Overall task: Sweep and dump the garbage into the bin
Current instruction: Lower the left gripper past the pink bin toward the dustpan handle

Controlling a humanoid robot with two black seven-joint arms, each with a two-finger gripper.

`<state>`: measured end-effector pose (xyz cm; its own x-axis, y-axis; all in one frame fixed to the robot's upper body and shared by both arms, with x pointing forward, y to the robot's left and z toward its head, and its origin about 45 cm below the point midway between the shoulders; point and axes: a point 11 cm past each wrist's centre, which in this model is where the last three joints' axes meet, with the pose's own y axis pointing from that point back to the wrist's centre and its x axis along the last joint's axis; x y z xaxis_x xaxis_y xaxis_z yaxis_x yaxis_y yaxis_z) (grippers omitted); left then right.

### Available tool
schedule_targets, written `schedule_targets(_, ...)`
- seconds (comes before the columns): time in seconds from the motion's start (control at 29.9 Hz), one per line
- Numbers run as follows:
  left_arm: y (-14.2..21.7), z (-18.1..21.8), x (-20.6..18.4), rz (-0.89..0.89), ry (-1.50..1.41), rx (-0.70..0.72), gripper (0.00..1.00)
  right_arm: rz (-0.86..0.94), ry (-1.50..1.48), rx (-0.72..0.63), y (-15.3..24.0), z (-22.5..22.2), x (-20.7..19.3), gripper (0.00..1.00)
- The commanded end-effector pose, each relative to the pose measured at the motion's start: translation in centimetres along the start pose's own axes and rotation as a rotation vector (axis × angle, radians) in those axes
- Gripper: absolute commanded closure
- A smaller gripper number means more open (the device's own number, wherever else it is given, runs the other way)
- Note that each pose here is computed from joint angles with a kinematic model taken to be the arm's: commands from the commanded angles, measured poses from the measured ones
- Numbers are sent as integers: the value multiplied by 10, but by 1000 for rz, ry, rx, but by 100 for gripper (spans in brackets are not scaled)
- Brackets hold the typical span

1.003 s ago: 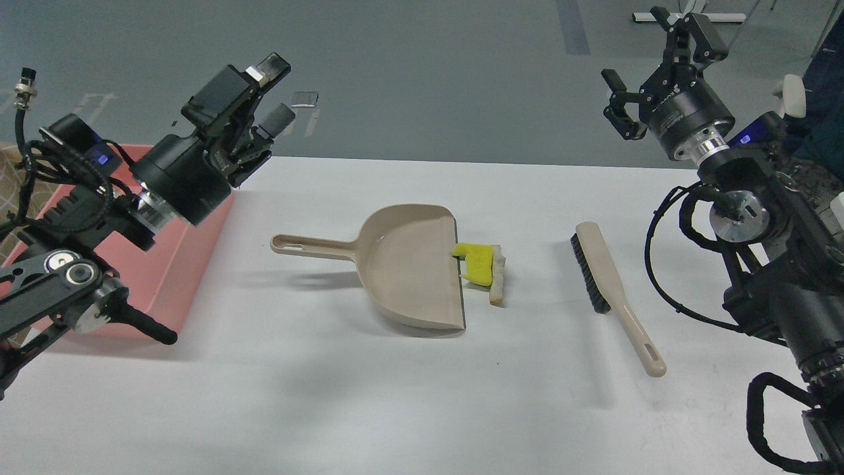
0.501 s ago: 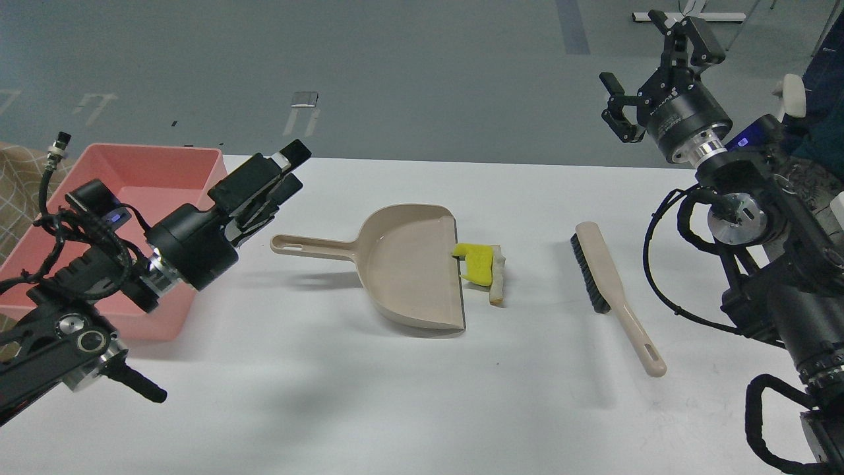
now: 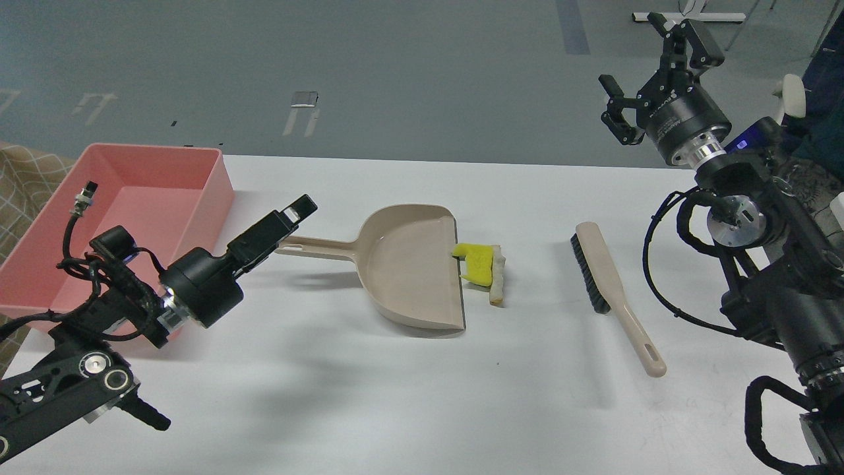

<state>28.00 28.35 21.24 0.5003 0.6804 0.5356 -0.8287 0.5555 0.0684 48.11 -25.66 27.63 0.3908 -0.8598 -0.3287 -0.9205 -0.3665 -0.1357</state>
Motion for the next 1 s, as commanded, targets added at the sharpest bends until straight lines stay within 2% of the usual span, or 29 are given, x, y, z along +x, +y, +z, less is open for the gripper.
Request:
schedule_targets(0.0, 10, -12, -13, -7, 34, 39, 1, 3, -1, -2, 1, 1, 1, 0)
schedule_targets(0.47, 14, -45, -45, 14, 137, 119, 1, 9, -4, -10, 4, 5, 3, 0)
schedule_targets(0.97, 6, -79, -49, 100, 149, 199, 2, 18, -1, -14, 6, 6, 6, 0)
